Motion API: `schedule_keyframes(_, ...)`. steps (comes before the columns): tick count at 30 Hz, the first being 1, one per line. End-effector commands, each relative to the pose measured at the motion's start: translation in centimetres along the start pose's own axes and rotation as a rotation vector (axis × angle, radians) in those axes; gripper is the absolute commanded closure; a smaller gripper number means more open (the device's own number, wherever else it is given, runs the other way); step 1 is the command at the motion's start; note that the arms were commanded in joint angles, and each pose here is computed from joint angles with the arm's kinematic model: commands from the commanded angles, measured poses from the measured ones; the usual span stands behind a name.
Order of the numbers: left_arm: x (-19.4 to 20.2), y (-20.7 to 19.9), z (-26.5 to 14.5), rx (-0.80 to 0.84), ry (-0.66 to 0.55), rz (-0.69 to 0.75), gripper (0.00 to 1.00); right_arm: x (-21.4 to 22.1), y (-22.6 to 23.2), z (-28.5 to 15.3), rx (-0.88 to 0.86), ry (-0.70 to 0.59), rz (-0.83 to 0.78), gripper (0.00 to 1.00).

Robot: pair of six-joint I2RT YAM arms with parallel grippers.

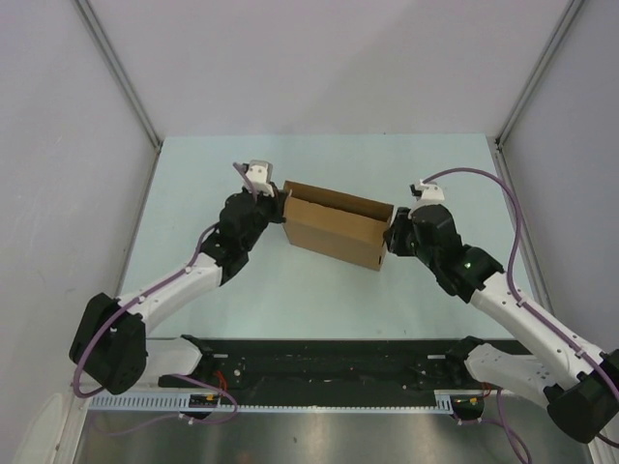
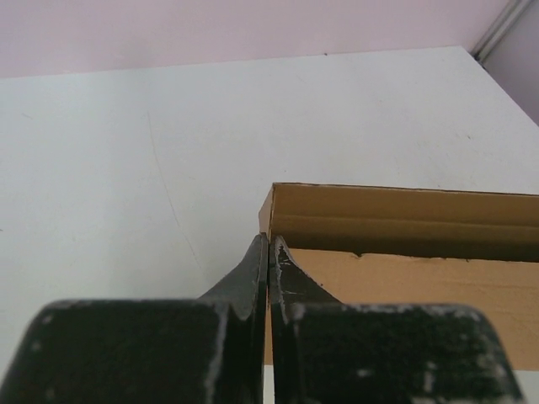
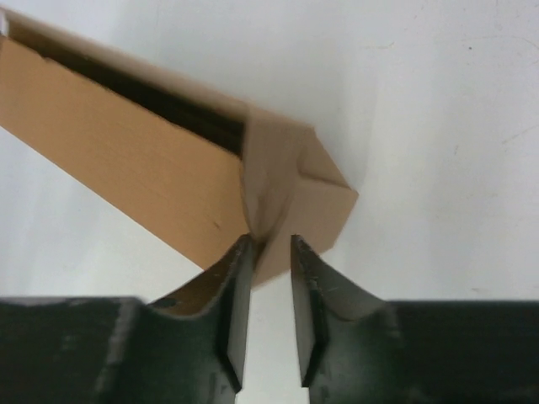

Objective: Fold the paper box

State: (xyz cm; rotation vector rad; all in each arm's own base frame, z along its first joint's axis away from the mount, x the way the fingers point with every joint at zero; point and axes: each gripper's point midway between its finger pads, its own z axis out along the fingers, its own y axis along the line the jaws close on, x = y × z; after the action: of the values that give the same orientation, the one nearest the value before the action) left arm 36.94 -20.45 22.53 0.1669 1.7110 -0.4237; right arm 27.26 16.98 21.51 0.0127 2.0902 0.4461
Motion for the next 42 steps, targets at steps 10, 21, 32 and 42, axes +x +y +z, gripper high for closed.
schedule_keyframes(10, 7.0, 3.5, 0.7, -0.212, 0.327, 0.022, 1.00, -1.4, -0.1, -2.6, 0.007, -0.017, -0.004, 0.45)
schedule_keyframes(21, 5.9, 2.8, 0.0, -0.225, 0.314, 0.057, 1.00, -0.4, -0.9, -1.9, 0.040, -0.007, 0.013, 0.58)
schedule_keyframes(32, 4.6, 1.6, -0.4, -0.252, 0.300, 0.131, 1.00, -4.4, -1.2, -0.9, 0.032, -0.109, 0.080, 0.36)
schedule_keyframes(42, 5.1, 0.9, -0.2, -0.287, 0.331, 0.166, 1.00, -7.7, -2.4, 1.5, 0.076, -0.145, 0.087, 0.43)
